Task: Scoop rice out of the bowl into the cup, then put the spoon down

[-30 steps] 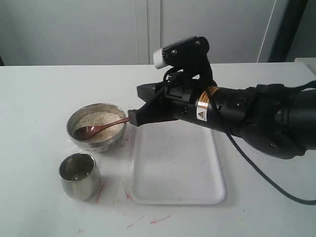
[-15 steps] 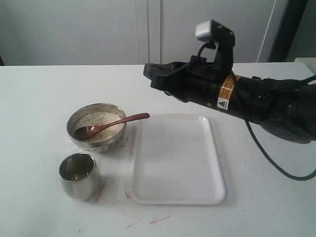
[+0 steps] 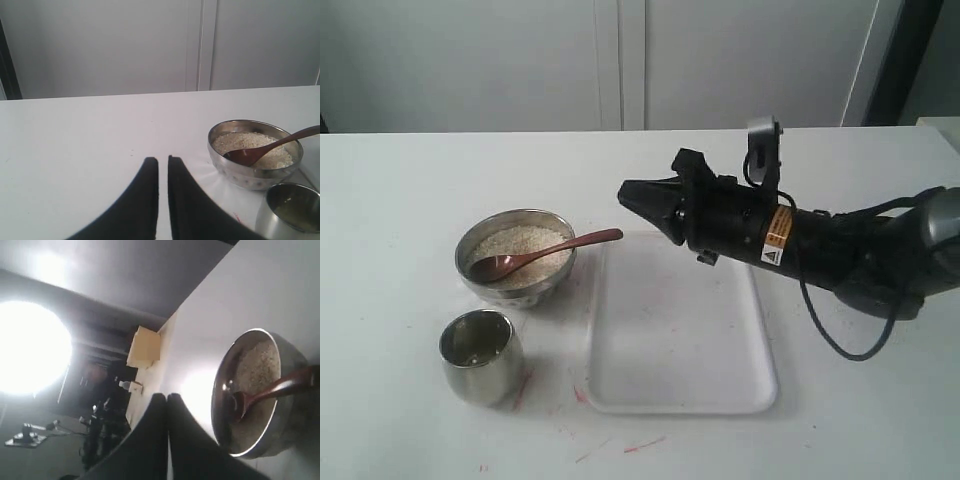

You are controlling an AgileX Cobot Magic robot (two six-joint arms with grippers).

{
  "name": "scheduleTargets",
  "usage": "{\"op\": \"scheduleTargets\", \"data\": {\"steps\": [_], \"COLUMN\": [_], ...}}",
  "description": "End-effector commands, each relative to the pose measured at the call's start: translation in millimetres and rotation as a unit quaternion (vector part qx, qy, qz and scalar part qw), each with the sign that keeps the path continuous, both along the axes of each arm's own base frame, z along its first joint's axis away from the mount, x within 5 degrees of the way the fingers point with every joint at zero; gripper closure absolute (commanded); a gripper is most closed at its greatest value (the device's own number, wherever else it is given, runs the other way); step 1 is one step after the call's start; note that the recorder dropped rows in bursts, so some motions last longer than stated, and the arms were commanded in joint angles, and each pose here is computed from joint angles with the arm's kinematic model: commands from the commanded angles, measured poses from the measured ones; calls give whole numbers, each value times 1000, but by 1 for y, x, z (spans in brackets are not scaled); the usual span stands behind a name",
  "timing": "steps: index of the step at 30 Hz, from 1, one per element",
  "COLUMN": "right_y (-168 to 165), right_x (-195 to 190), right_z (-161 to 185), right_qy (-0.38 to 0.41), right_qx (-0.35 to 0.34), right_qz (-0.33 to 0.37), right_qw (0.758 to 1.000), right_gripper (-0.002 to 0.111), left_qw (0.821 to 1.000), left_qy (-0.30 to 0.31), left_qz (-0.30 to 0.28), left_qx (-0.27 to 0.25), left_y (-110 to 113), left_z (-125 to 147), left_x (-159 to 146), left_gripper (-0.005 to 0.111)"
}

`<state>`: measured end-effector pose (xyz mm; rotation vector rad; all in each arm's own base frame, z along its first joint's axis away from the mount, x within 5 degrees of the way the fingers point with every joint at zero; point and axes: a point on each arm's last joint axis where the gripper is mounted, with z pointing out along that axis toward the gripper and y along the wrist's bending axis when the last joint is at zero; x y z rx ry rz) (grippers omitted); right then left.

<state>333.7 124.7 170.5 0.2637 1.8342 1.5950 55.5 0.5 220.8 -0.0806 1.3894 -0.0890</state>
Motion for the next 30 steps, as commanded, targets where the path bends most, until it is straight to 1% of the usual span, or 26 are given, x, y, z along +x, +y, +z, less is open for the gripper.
{"op": "scheduleTargets", "data": {"steps": [1, 2, 5, 7, 12, 19, 21, 23, 30], "right_y": [-5, -5, -5, -6, -5, 7, 8, 8, 9], "right_x": [6, 6, 6, 6, 1, 5, 4, 4, 3], "right_z": [-5, -5, -11, -13, -9, -6, -7, -8, -9], "right_qy": [31, 37, 116, 121, 141, 130, 130, 130, 129], "right_qx": [34, 38, 58, 44, -29, -16, -18, -21, -30], "right_qz": [-29, -29, -37, -40, -48, -29, -24, -21, -16], "right_qw": [999, 998, 991, 991, 988, 991, 991, 991, 991], "right_gripper": [108, 108, 108, 108, 108, 107, 104, 96, 60], "left_qw": [1000, 1000, 1000, 1000, 1000, 1000, 1000, 1000, 1000], "left_qy": [-6, -6, -6, -6, -6, -6, -6, -6, -6], "left_qz": [-1, -1, -1, -1, -1, -1, -1, -1, -1], "left_qx": [-3, -3, -3, -3, -3, -3, -3, -3, -3], "left_y": [0, 0, 0, 0, 0, 0, 0, 0, 0], "left_z": [2, 2, 2, 2, 2, 2, 2, 2, 2], "left_x": [-1, -1, -1, -1, -1, -1, -1, -1, -1], "left_gripper": [92, 92, 92, 92, 92, 92, 92, 92, 92]}}
